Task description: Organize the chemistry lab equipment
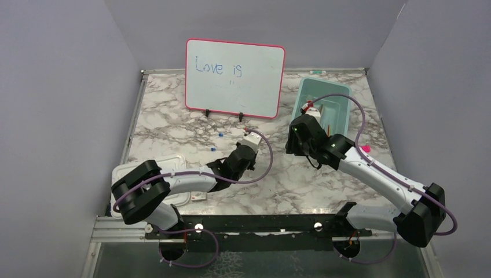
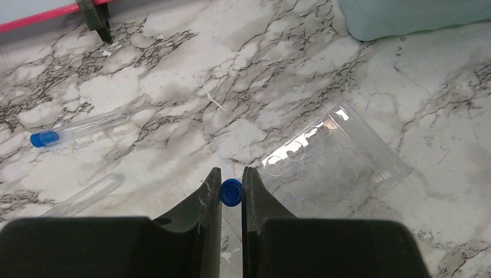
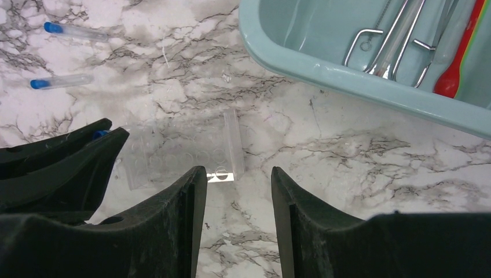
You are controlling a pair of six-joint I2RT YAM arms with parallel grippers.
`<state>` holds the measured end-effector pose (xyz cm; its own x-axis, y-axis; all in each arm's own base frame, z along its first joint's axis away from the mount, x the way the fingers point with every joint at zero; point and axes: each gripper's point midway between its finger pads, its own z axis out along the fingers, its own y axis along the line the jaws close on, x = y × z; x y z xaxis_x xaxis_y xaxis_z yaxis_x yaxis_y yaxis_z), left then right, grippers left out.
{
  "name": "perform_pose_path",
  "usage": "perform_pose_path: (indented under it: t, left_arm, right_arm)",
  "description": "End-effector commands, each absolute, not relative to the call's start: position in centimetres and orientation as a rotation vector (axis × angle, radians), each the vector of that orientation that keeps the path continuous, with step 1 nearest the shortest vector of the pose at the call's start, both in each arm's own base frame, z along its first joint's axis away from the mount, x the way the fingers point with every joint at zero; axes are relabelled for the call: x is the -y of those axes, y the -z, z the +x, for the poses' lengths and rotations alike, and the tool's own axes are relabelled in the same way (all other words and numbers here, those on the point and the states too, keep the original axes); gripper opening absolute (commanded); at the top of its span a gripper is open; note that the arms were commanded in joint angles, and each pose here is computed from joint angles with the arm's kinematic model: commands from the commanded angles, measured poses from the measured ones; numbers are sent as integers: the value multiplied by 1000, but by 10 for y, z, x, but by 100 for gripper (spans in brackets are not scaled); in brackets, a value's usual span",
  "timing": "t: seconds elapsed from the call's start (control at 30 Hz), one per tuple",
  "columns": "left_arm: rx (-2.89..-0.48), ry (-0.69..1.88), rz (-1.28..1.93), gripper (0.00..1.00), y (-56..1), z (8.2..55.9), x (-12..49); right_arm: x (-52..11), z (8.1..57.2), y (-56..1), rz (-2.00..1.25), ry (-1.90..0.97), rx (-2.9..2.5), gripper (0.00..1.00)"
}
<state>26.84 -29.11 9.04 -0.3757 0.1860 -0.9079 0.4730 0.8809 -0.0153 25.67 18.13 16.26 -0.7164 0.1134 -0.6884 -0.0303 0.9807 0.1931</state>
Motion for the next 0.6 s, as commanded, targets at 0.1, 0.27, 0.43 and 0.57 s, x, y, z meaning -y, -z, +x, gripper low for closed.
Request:
perform_pose_path:
  t: [0.1, 0.27, 0.43, 0.57]
  left_arm:
    - [-1923, 297, 443, 15, -84, 268, 287]
    - [-1907, 288, 424, 47, -89, 266, 281]
    - [-1797, 310, 333, 70, -148, 276, 272]
    - [-1774, 355, 222, 74, -194, 287, 264]
  right_arm:
    - [-176, 259, -164, 95, -236, -2330, 50]
    - [-178, 260, -167, 80, -247, -2322, 50]
    - [-186, 261, -175, 35, -294, -2311, 51]
    - [-195, 262, -180, -12, -339, -2300, 51]
